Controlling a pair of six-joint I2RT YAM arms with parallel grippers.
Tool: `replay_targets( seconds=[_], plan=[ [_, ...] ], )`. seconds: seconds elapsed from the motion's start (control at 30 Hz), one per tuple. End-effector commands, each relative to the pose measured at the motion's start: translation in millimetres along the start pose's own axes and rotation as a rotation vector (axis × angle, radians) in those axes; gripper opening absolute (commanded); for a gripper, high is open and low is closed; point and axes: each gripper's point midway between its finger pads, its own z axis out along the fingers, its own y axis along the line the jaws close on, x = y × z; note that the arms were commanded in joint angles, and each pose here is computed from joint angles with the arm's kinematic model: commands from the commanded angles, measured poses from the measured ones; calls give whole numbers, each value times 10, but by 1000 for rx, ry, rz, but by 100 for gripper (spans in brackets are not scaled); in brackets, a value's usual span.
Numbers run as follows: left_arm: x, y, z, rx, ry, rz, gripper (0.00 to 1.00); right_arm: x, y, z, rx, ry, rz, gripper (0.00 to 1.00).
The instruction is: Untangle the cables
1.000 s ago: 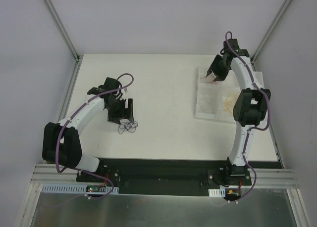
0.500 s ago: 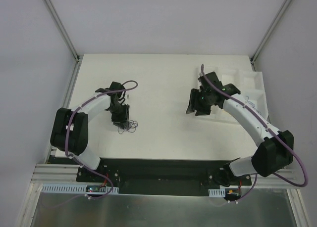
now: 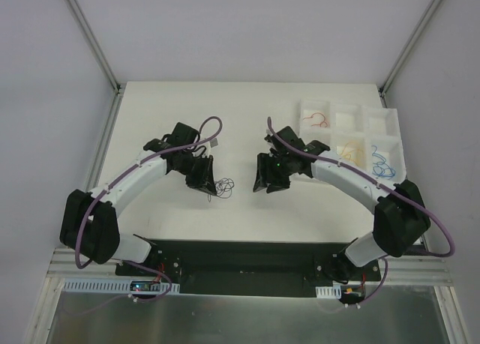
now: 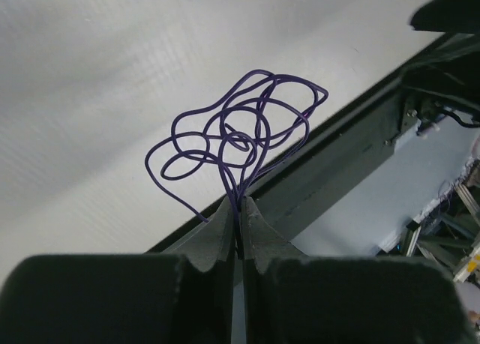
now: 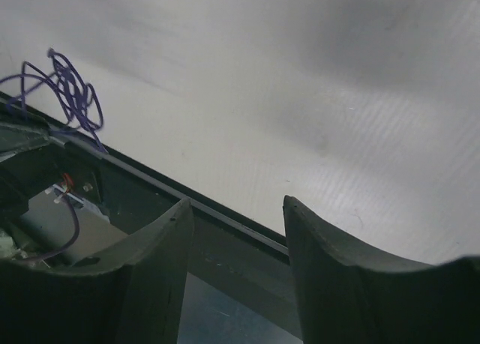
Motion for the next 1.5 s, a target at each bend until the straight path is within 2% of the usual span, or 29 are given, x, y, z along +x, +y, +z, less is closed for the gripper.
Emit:
replay_targets(
  seconds=[0.0, 0.27, 0.37, 0.47, 0.6, 0.77, 0.9, 1.0, 1.1, 1.23, 1.33, 1.47],
  plan=[
    [153, -277, -44, 113, 34, -12, 0, -84, 516, 92, -201, -36, -9, 54],
    [135, -410, -78, 156, 42, -3, 0, -146, 832, 79, -275, -97, -84, 55],
    [116, -484, -77, 168, 48, 5, 0, -156, 822, 116, -235, -97, -113, 53],
    [118, -530, -73, 167, 49, 11, 0, -207, 850, 136, -231, -103, -127, 45],
    [120, -613, -113, 195, 52, 7, 0, -229, 926, 209, -235, -94, -135, 40],
    [103, -656, -198, 200, 24, 46, 0, -178, 912, 444, -139, -65, -157, 17],
    [123, -585, -185, 159, 30, 27, 0, -178, 429, 359, 170, -93, -197, 0],
    [130, -505, -132, 125, 36, 8, 0, -245, -64, 99, 431, -144, -240, 0],
    [128, -383, -90, 67, 24, -2, 0, -240, -424, -190, 618, -176, -259, 0],
    [128, -322, -119, 30, -2, 5, 0, -137, -728, -436, 719, -251, -206, 0],
    [170, -271, -188, -4, -14, 32, 0, -20, -887, -438, 734, -277, -145, 0],
    [122, -114, -241, -96, -50, 43, 0, 121, -1178, -559, 822, -264, -86, 0]
  ],
)
